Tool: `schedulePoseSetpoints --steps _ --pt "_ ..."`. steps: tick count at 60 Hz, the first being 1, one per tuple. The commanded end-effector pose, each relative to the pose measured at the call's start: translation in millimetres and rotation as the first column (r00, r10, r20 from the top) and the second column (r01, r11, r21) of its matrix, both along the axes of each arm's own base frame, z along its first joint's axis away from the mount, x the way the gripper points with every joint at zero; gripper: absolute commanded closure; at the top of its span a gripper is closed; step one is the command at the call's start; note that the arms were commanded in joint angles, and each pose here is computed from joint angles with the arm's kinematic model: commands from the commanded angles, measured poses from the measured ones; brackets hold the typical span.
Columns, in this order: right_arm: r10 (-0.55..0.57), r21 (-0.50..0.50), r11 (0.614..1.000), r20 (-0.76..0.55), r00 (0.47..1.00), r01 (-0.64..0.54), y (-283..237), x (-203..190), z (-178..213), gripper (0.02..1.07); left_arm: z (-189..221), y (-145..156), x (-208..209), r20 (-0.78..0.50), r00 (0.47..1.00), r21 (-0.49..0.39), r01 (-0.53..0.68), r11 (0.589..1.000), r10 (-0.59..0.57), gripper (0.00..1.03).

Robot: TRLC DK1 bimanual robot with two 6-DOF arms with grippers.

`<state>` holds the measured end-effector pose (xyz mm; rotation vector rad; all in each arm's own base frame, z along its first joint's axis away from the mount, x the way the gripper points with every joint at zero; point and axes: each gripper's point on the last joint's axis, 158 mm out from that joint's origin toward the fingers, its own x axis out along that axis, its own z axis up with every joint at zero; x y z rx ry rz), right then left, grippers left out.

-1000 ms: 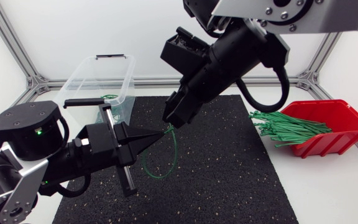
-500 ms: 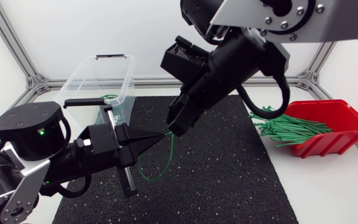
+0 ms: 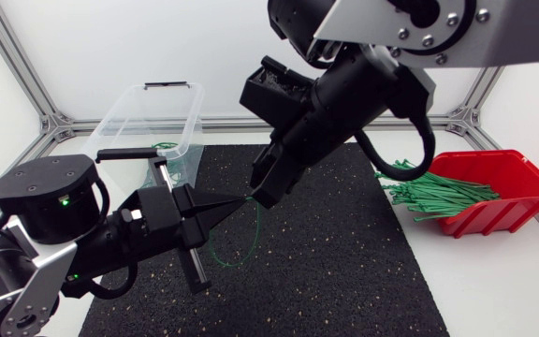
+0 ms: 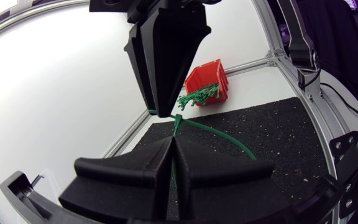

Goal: Take a green cable tie from the red box, thread the tail through the head to close it, then place it in the transparent bin on the left.

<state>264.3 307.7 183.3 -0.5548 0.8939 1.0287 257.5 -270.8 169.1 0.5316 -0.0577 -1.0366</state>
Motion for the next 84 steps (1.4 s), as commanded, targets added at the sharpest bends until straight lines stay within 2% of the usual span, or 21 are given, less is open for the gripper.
schedulePoseSetpoints --steps 1,25,44,55,61,84 --pt "-0.012 -0.01 1.0 -0.002 1.0 0.012 -1.1 -0.6 0.7 0.68 21.7 -1.9 7.0 0.074 0.997 -0.005 -0.021 1.0 0.021 1.0" --pt "-0.031 -0.001 1.0 0.04 0.999 0.031 9.8 13.0 11.6 0.67 19.5 -0.2 13.7 0.102 0.989 0.045 -0.11 0.993 0.105 1.0" --pt "-0.035 -0.029 0.999 0.04 0.999 0.036 14.4 17.6 1.5 0.7 19.5 -0.7 14.5 0.107 0.987 0.05 -0.129 0.99 0.123 1.0" --pt "-0.035 -0.026 0.999 0.043 0.998 0.036 15.9 19.1 -0.2 0.85 21.3 -1.9 12.6 0.111 0.986 0.047 -0.128 0.991 0.122 1.0" --pt "-0.035 -0.025 0.999 0.051 0.998 0.036 15.6 20.0 1.0 1.02 21.4 -2.2 11.3 0.112 0.986 0.048 -0.128 0.991 0.122 1.0" --pt "-0.007 -0.031 0.999 0.065 0.998 0.009 21.2 15.5 -0.3 1.02 28.1 -6.2 -0.8 0.12 0.988 0.04 -0.101 0.994 0.095 1.0"
